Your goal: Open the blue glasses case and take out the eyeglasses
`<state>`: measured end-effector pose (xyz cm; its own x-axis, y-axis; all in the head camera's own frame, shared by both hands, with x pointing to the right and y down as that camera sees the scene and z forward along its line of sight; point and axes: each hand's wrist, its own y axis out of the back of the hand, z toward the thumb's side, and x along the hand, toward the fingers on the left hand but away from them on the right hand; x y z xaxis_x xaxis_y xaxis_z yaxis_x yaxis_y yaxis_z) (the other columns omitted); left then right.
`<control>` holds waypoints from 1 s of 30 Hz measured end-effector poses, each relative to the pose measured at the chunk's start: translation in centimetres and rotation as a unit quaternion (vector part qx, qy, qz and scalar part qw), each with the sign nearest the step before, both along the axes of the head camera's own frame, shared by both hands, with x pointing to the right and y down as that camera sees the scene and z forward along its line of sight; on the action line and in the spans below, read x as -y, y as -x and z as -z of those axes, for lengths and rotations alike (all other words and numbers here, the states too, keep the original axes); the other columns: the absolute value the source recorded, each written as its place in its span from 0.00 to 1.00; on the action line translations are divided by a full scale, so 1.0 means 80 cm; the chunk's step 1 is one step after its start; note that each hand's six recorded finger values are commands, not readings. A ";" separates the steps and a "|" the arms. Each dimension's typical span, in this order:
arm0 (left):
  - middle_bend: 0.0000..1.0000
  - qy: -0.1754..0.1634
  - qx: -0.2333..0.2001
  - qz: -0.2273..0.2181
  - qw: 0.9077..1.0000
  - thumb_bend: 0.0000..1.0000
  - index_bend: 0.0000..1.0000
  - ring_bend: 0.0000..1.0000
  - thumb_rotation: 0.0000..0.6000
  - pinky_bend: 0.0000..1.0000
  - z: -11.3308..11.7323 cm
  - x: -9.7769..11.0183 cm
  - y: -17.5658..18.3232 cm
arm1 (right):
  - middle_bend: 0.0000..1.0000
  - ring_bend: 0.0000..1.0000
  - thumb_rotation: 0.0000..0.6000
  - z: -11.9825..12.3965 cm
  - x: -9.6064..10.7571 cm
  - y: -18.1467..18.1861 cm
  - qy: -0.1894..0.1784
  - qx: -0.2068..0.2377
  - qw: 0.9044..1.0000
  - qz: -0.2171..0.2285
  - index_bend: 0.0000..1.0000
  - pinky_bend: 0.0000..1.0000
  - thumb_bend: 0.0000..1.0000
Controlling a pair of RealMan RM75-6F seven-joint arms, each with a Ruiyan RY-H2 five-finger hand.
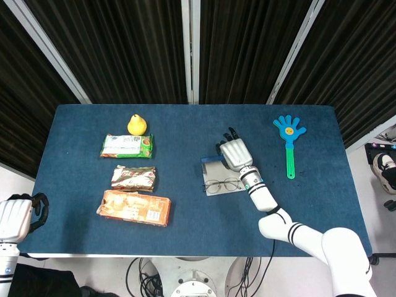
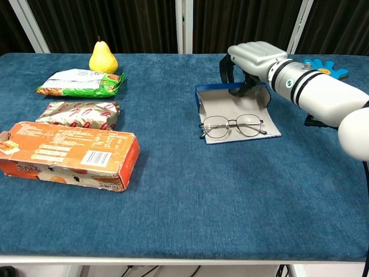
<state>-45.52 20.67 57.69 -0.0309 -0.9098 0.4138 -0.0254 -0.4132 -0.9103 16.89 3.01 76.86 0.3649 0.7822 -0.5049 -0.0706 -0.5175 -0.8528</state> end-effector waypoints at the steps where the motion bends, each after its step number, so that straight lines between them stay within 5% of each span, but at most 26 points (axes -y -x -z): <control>1: 0.68 0.000 0.000 0.000 1.000 0.36 0.71 0.52 1.00 0.47 0.000 0.000 0.000 | 0.22 0.00 1.00 0.002 -0.001 0.001 0.007 0.002 1.000 0.001 0.11 0.00 0.22; 6: 0.68 0.001 -0.001 0.000 1.000 0.36 0.71 0.52 1.00 0.47 0.000 0.000 0.000 | 0.20 0.00 1.00 0.028 -0.011 0.007 0.025 0.034 0.999 0.009 0.11 0.00 0.20; 14: 0.68 0.001 -0.001 -0.001 1.000 0.36 0.71 0.52 1.00 0.47 0.000 0.000 -0.001 | 0.22 0.00 1.00 0.076 -0.066 -0.008 0.060 0.081 0.994 0.028 0.37 0.00 0.18; 20: 0.68 0.000 -0.001 -0.001 1.000 0.36 0.71 0.52 1.00 0.47 0.000 -0.001 0.000 | 0.22 0.00 1.00 0.057 -0.094 -0.026 0.081 0.047 0.995 0.033 0.42 0.00 0.18; 30: 0.68 0.001 -0.001 -0.001 1.000 0.36 0.71 0.52 1.00 0.47 0.000 -0.001 0.000 | 0.22 0.00 1.00 0.026 -0.094 -0.026 0.084 0.028 0.996 0.022 0.42 0.00 0.23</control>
